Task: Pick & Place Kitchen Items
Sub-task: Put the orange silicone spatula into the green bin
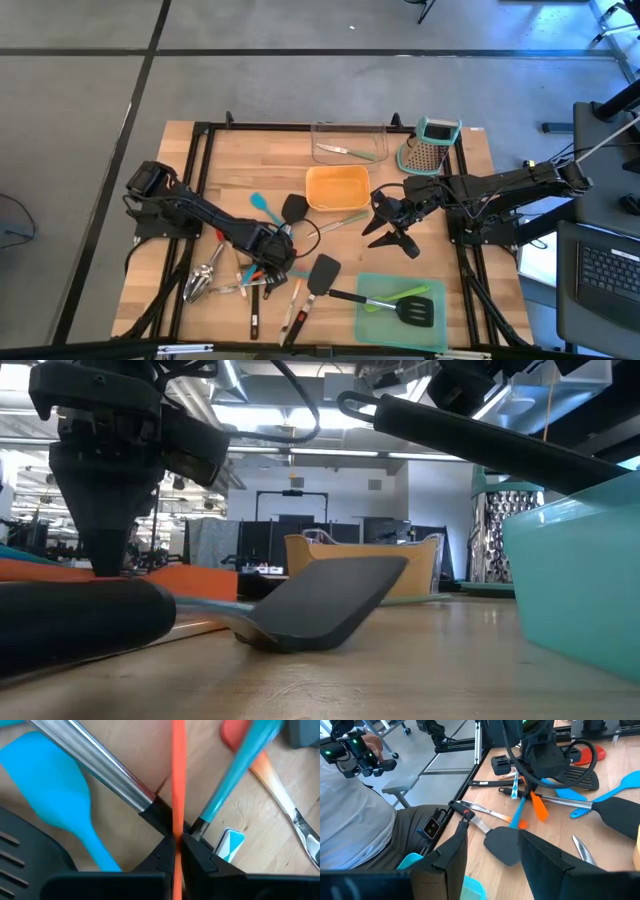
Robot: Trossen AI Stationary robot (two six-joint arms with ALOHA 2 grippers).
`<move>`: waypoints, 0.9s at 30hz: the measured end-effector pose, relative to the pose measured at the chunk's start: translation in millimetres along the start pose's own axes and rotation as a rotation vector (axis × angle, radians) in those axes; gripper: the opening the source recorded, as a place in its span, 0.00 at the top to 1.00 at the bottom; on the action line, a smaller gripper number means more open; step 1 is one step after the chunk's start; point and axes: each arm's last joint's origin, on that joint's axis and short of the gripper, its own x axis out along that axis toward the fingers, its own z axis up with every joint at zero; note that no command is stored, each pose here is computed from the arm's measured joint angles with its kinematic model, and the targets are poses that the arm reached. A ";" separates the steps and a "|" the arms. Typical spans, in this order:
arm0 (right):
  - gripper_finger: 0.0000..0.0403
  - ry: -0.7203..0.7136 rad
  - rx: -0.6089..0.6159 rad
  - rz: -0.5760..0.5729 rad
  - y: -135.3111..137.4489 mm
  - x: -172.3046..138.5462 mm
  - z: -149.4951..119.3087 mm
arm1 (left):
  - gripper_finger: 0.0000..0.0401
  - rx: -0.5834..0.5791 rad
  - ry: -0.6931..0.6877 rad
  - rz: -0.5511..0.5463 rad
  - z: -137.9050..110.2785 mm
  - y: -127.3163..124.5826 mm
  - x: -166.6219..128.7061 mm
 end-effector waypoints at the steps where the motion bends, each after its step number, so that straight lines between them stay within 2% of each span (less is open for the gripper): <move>1: 0.56 0.000 0.000 0.000 0.0 0.0 0.0 | 0.98 0.001 -0.007 0.000 -0.3 0.6 -2.4; 9: 0.56 0.000 0.000 0.001 0.0 0.0 0.0 | 1.00 0.003 -0.094 -0.026 -0.8 2.1 -25.5; 17: 0.56 0.000 0.000 0.001 0.1 0.0 0.0 | 1.00 0.017 -0.103 -0.009 -0.5 2.6 -24.1; 20: 0.56 0.000 0.000 0.001 0.0 0.0 0.0 | 0.99 0.021 -0.149 -0.003 1.7 1.6 -24.6; 27: 0.56 0.000 0.000 0.002 0.1 0.0 0.0 | 0.90 0.147 -0.210 -0.117 4.1 -12.3 -26.4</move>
